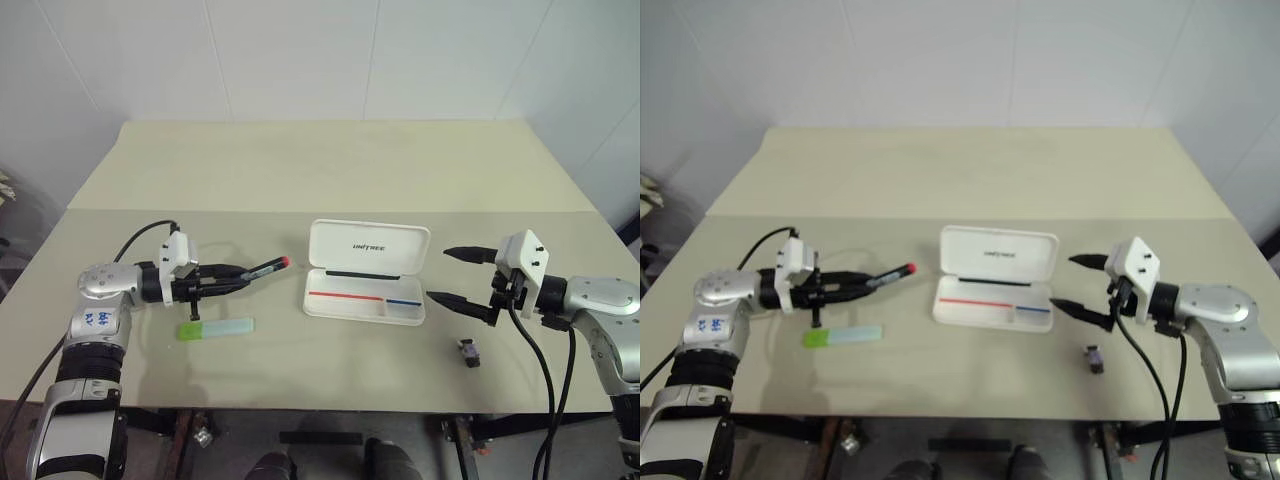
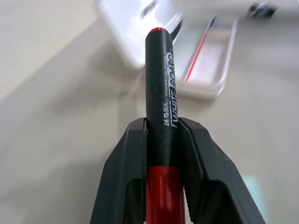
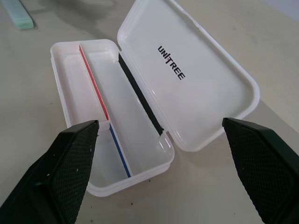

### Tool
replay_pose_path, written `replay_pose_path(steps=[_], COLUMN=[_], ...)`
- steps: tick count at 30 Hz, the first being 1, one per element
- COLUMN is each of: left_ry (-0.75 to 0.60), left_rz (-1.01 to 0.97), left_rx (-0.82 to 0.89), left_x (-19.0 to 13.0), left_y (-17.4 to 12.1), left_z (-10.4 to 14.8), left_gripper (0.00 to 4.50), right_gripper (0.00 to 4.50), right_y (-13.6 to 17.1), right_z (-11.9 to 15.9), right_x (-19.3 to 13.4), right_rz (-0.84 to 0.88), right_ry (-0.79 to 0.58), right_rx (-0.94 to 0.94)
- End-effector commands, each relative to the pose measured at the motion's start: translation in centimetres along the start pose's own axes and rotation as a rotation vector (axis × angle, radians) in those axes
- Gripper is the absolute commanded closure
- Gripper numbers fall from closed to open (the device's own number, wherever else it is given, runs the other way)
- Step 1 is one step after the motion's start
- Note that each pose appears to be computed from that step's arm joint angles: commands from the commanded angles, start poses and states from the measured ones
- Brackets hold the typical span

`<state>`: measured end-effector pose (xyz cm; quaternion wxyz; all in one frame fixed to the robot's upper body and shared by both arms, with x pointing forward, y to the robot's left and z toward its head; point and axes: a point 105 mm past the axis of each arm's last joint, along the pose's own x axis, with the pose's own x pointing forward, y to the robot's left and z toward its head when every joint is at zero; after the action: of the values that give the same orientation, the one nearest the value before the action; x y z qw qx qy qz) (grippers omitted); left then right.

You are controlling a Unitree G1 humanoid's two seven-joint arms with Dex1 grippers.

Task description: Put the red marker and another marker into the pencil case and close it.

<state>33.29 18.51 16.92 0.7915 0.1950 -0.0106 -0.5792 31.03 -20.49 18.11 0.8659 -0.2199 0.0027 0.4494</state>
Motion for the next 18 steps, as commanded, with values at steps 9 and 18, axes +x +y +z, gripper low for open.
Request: replay_pose_path(steps=[9,18], left_ry=[0.007,0.023], left_rz=[-0.121,-0.136], left_rx=[0.051,0.158], left_x=[7.3,13.2], left_y=[-1.2,-0.4], left_z=[2.5,3.1], left_gripper=[3.90,3.90], right_gripper=[0.00,0.00], right_y=[0.3,0.9], right_z=[0.4,0.3], right_x=[0.0,-1.4], right_rz=[-0.026,-0.092], right_ry=[-0.050,-0.038], right_rx=[-0.034,-0.026])
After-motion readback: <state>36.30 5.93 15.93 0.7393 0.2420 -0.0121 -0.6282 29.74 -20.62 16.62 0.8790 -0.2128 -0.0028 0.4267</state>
